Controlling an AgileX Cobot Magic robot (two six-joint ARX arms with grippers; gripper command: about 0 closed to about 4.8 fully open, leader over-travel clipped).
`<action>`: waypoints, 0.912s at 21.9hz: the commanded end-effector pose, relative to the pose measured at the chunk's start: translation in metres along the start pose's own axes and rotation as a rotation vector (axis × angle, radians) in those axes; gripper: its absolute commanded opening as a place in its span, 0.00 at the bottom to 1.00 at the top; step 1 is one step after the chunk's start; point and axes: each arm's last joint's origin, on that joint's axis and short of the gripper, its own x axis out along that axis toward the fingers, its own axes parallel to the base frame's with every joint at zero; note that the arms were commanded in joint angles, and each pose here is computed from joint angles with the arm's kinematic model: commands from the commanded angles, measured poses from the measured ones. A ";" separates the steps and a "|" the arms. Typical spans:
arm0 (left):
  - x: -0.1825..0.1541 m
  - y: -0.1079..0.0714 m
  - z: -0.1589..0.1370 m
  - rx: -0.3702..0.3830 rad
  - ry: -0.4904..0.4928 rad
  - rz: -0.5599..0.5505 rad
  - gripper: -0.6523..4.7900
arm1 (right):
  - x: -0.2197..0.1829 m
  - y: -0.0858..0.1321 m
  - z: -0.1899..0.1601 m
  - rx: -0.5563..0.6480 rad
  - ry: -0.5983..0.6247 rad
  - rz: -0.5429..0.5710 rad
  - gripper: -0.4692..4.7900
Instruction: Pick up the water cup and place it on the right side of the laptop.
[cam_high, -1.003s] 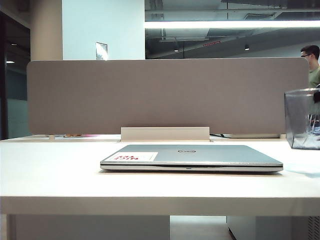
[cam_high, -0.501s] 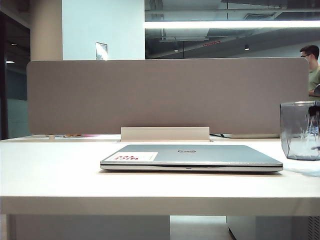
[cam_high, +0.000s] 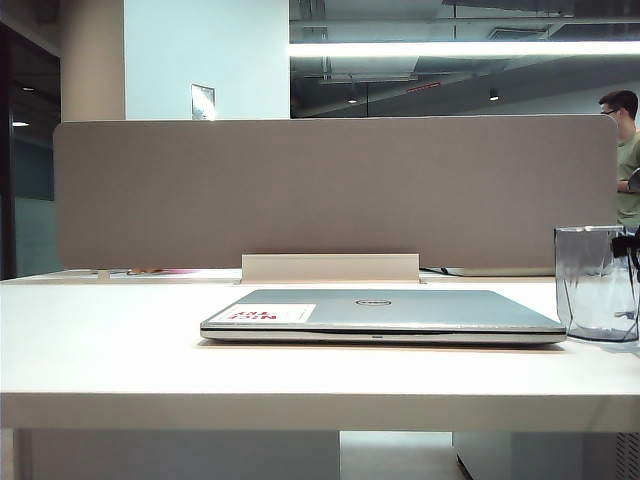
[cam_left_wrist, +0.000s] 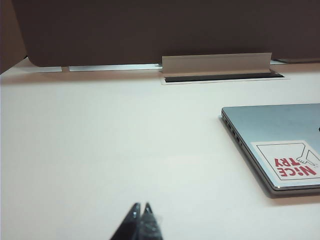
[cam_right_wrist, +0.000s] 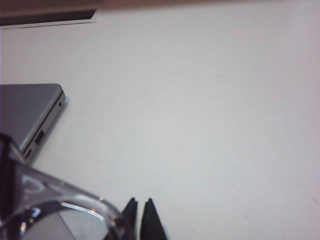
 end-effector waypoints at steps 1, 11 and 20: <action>0.000 0.000 0.002 0.002 -0.008 -0.002 0.11 | 0.002 -0.001 0.004 -0.016 -0.058 0.003 0.09; 0.000 0.000 0.000 0.000 0.004 -0.003 0.11 | 0.005 -0.002 -0.003 -0.013 -0.045 0.002 0.20; 0.000 0.000 0.000 -0.001 0.006 -0.003 0.11 | 0.004 -0.001 -0.003 -0.013 -0.044 0.004 0.27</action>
